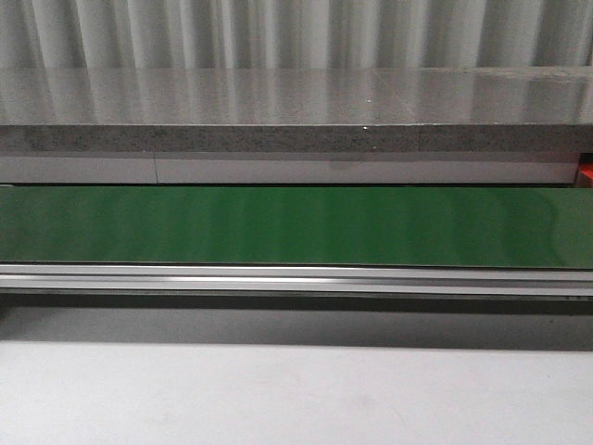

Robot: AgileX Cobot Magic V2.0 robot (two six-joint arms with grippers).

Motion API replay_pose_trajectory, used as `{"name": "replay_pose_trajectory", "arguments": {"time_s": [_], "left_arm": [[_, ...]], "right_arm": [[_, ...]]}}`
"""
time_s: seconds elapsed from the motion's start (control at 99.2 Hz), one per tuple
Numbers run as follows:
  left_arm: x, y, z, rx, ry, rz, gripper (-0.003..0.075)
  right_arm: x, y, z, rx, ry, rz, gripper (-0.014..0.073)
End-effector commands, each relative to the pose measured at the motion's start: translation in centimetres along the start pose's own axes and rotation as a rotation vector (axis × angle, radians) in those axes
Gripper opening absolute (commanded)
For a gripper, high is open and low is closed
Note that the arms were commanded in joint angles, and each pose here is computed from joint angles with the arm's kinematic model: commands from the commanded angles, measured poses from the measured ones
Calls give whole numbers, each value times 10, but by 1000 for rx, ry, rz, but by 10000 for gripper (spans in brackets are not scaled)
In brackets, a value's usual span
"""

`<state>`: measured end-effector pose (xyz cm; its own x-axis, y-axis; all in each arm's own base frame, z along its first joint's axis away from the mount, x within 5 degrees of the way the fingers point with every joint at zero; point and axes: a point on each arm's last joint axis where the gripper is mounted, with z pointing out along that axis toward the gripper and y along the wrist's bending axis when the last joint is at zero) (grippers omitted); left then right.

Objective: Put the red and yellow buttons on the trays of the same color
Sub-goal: 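Grasp a yellow button from the pile with the left gripper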

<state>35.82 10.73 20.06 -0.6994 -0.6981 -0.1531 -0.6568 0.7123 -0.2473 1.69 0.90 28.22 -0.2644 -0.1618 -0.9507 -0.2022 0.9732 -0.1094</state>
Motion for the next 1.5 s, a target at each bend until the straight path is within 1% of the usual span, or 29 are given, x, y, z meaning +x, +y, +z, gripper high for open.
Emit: {"name": "replay_pose_trajectory", "arguments": {"time_s": [0.0,0.161,0.292,0.393,0.484,0.675,0.897,0.998,1.119,1.19,1.26,1.311,1.381,1.432,1.492], "left_arm": [[-2,-10,-47,64,-122,114,109],[9,-11,-81,58,-169,375,109],[20,-13,-99,55,-168,509,109],[32,-20,-104,57,-124,609,109],[41,-28,-103,63,-82,659,109],[51,-43,-100,76,-66,715,110],[48,-44,-87,53,-34,723,111],[48,-43,-83,48,-19,723,127],[47,-43,-79,43,-2,723,169],[47,-43,-78,44,-8,729,212],[46,-44,-78,45,-15,729,298],[45,-44,-78,46,-22,729,388],[45,-46,-78,61,-31,720,482],[44,-48,-80,82,-51,711,516],[43,-53,-85,123,-81,695,519]], "right_arm": [[-13,-2,-3,16,-83,1,-67],[-13,-2,-3,16,-84,1,-67],[-13,-2,-3,16,-85,1,-67],[-13,-2,-3,17,-86,1,-67],[-13,-2,-3,16,-86,1,-67],[-13,-2,-3,17,-87,1,-67],[-13,-2,-3,17,-87,1,-67],[-13,-2,-3,17,-87,1,-67],[-13,-2,-3,17,-87,1,-67],[-13,-2,-3,17,-87,1,-67],[-13,-2,-3,17,-87,1,-67],[-13,-2,-3,17,-87,1,-67],[-13,-2,-3,17,-88,1,-67],[-13,-2,-3,17,-88,1,-67],[-13,-2,-3,17,-88,1,-67]]}}
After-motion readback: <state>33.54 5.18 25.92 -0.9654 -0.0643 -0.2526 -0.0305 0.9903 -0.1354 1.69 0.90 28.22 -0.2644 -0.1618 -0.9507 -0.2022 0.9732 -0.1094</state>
